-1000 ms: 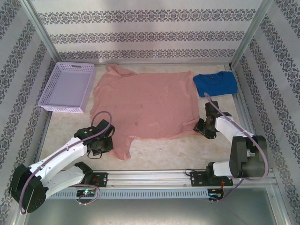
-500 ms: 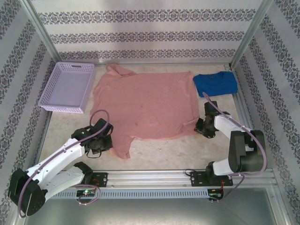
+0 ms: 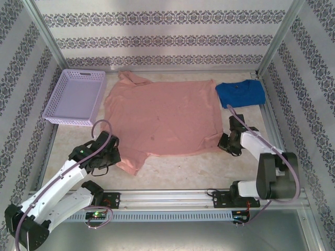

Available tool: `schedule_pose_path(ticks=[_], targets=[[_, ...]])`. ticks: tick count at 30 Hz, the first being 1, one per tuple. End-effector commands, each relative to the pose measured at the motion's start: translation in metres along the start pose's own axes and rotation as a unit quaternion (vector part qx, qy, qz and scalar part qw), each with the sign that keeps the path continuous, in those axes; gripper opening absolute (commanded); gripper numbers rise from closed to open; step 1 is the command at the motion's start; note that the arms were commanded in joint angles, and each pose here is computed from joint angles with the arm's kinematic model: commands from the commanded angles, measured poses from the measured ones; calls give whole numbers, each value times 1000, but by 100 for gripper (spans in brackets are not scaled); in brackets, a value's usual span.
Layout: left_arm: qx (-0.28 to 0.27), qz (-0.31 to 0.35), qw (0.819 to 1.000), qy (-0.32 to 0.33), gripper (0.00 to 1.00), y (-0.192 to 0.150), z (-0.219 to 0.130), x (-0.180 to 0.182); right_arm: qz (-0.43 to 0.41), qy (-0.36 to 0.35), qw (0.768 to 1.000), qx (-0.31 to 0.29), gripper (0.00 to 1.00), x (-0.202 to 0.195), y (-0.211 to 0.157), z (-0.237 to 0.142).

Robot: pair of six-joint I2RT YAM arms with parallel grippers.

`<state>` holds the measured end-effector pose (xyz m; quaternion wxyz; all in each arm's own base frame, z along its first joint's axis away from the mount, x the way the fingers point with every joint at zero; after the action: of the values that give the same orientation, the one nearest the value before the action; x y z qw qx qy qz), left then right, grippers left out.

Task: Fold the inside-out t-shirt

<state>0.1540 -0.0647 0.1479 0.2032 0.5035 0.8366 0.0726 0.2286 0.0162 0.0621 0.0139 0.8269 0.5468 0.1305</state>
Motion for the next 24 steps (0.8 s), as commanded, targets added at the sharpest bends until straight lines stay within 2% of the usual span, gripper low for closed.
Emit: schedule_pose_path(ticks=[1,8,13,17,24], targets=[[-14,-31,999,24,0,0,-22,18,25,-1,1000,7,1,-9,-23,-11],[-45,-43,998,25,0,6,-58,28,68,27,997,-18,1,-10,-43,-27],[-73,-28,997,21,0,20,-70,22,60,28,997,-37,2,-9,-39,-34],[-68,-3,997,22,0,35,-64,8,26,33,998,-41,3,2,-21,-43],[-41,9,999,-13,0,76,-40,-21,-42,15,998,-42,3,18,16,-50]])
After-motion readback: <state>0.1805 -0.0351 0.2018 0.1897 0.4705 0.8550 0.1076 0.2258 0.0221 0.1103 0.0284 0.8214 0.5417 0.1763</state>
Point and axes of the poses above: each hand's point on the last joint's axis, 136 mm out from that joint toward the fingers, its own z axis out along the fingers, its own x axis along the line the jaws close on, y = z × x, the point moved 4 cm from there along -z, back along the fingers, and after that the axes turned 6 degrees about -z, right-handed, at the moved point
